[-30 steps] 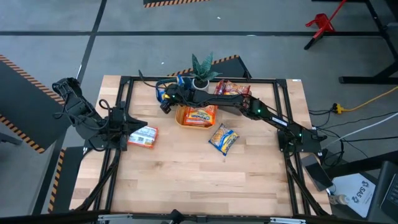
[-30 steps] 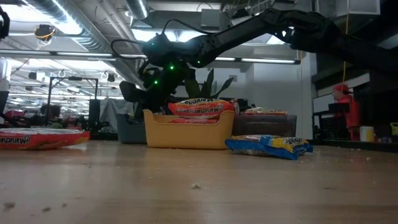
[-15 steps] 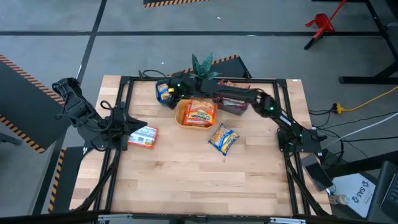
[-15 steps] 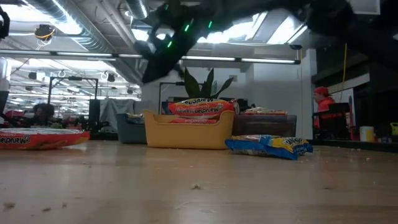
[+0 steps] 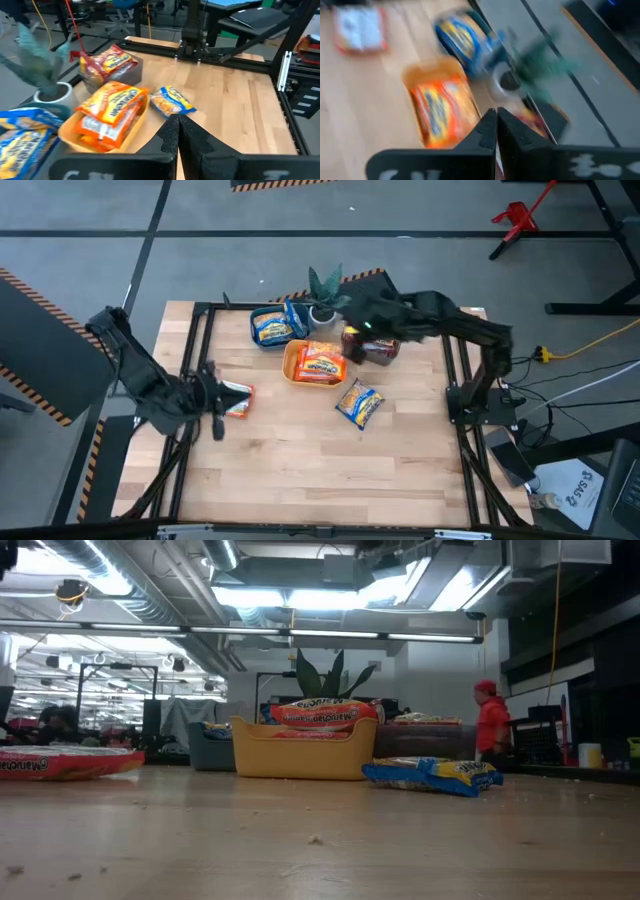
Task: Sort Maruchan noodles
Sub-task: Put the blue noodle pack into the blue bin
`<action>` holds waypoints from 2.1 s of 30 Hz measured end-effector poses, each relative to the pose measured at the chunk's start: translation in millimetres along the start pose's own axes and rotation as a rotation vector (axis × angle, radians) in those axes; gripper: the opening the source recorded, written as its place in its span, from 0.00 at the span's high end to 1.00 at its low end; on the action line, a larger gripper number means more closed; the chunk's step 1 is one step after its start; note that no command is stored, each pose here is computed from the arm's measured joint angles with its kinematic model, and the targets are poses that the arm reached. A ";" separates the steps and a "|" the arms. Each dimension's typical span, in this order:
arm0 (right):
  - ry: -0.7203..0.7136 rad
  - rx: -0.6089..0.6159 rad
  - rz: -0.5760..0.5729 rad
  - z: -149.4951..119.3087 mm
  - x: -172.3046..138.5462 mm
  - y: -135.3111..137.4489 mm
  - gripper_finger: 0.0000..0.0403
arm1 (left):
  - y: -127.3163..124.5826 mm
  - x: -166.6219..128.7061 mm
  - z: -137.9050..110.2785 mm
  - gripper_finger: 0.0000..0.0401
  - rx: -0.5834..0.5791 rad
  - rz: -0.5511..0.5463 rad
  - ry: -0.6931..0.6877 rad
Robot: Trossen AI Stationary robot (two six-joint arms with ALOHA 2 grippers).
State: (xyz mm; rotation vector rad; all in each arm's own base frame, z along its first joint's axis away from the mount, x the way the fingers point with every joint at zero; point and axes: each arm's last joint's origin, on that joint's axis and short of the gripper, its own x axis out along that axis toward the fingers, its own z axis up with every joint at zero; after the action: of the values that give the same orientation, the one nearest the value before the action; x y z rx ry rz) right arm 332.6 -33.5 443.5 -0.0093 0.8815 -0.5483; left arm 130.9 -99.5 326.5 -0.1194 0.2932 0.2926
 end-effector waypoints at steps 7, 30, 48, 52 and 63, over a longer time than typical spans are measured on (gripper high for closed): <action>0.122 0.040 -0.131 -62.7 -14.6 37.7 1.00 | -47.2 27.7 -11.1 1.00 0.060 -0.074 0.005; -0.006 0.473 0.012 -269.7 123.3 103.0 1.00 | -105.3 60.5 -0.1 1.00 0.071 -0.497 -0.191; -0.095 0.595 0.269 -267.5 156.0 155.5 1.00 | -109.5 85.5 -22.0 1.00 0.110 -0.467 -0.062; -0.132 0.602 0.339 -250.9 148.6 174.3 1.00 | -102.2 89.9 -41.1 1.00 0.095 -0.407 -0.020; -0.307 0.501 0.265 -203.4 105.8 200.0 1.00 | -42.6 119.2 -117.5 1.00 -0.165 -0.181 -0.145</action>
State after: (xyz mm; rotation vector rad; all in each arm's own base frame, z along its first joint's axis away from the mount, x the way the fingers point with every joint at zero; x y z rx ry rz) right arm 327.3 133.9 189.5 0.4619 0.4203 -0.4897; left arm 221.5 -126.9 182.0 -0.2850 0.1127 0.1443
